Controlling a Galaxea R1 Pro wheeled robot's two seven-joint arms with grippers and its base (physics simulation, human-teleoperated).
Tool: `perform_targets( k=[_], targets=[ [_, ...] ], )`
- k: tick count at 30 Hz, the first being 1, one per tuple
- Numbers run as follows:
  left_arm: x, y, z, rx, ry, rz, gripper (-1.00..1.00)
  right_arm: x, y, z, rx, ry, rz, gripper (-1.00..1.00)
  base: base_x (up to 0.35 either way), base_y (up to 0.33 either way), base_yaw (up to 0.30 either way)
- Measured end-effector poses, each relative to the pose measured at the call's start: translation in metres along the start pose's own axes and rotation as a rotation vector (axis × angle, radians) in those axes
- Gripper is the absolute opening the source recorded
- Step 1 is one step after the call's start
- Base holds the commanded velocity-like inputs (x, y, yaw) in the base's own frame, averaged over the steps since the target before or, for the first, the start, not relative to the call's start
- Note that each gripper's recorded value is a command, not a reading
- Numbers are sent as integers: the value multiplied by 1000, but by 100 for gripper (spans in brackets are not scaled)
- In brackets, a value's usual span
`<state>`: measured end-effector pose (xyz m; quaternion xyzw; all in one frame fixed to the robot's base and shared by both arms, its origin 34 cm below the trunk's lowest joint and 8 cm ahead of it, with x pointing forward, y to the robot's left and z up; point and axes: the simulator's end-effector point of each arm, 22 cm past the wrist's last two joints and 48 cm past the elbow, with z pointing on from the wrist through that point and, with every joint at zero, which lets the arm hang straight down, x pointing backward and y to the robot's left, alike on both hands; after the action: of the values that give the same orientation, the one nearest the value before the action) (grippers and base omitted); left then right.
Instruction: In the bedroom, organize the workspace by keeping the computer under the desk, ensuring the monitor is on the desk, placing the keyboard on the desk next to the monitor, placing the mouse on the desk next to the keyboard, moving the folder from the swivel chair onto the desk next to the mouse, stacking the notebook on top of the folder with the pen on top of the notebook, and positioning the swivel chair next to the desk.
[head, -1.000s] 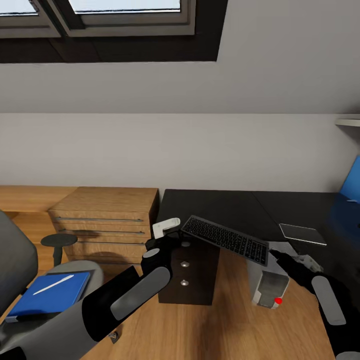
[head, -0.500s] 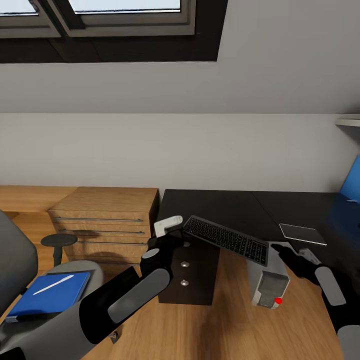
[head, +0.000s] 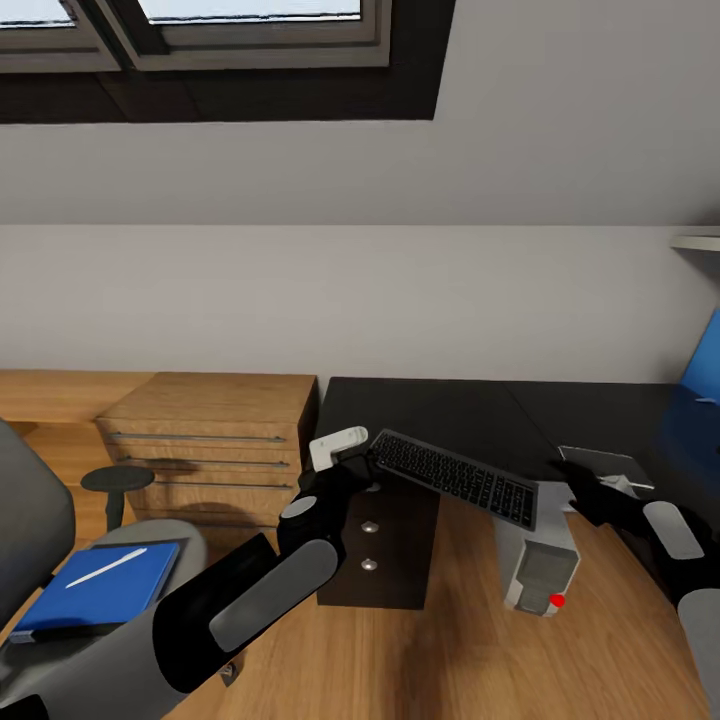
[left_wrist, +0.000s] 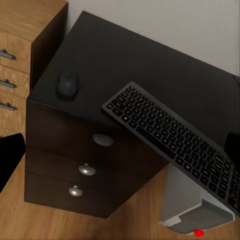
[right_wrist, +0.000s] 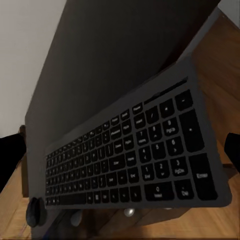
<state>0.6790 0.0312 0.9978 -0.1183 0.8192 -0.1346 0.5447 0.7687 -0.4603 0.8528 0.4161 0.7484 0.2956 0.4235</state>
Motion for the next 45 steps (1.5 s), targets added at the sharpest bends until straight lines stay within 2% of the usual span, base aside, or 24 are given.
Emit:
perform_targets(
  k=[14, 29, 32, 37, 45],
  targets=[
    [21, 8, 7, 2, -1, -2, 100, 28, -24, 16, 2, 39, 35, 100, 0, 0, 0],
    [46, 19, 15, -3, 0, -1, 100, 41, -50, 27, 7, 43, 42, 100, 0, 0, 0],
    [50, 26, 17, -25, 0, -2, 100, 43, -55, 30, 6, 43, 43, 100, 0, 0, 0],
    [59, 45, 18, -100, -1, -2, 100, 47, -63, 33, 6, 43, 43, 100, 0, 0, 0],
    [74, 59, 22, -140, 2, 0, 100, 54, -75, 39, 3, 42, 43, 100, 0, 0, 0]
  ],
)
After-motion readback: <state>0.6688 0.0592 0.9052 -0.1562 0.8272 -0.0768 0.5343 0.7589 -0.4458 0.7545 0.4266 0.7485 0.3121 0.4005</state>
